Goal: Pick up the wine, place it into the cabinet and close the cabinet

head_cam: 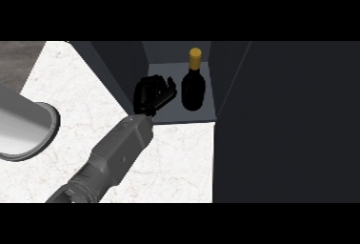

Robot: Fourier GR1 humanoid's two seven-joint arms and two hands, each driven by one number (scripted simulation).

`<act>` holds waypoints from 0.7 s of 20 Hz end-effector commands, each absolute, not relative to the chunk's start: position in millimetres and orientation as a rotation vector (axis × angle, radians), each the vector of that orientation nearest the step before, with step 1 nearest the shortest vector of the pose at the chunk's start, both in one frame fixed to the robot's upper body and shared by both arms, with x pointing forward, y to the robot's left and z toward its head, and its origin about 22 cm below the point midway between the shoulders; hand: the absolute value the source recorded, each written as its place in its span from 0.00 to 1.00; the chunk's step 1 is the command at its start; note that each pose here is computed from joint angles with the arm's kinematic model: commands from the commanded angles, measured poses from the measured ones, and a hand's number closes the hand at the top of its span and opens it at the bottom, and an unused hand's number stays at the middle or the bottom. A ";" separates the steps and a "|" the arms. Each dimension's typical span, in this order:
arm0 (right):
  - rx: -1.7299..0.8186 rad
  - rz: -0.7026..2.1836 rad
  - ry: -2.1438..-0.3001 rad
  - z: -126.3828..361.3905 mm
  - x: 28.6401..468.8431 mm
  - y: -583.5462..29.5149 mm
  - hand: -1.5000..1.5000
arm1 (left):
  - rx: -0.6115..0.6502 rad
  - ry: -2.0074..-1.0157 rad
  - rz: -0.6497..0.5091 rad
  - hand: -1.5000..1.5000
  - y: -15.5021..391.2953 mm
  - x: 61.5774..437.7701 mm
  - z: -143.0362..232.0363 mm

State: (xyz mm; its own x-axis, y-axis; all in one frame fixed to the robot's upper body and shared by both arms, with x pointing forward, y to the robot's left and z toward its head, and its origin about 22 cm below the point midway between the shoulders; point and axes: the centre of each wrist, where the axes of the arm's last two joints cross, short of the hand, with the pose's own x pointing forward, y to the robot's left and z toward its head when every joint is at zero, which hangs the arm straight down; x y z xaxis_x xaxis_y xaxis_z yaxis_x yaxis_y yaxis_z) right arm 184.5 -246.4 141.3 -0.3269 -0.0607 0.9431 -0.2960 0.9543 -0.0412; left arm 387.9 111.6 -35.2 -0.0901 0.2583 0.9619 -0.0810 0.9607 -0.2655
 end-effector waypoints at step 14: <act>0.226 0.223 -1.904 138.8 177.6 -248.2 0.00 | -0.105 -1.847 0.342 0.00 129.6 390.0 -37.5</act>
State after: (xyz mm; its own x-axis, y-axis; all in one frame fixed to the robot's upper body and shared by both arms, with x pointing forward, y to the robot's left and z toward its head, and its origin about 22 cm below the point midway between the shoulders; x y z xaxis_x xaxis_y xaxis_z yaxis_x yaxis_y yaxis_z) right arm 184.2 -247.3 143.9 -0.3322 -0.0425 0.9423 -0.2750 0.9600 -0.0536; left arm 390.3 111.3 -32.8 -0.2129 0.2713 0.9387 -0.0503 0.9564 -0.2878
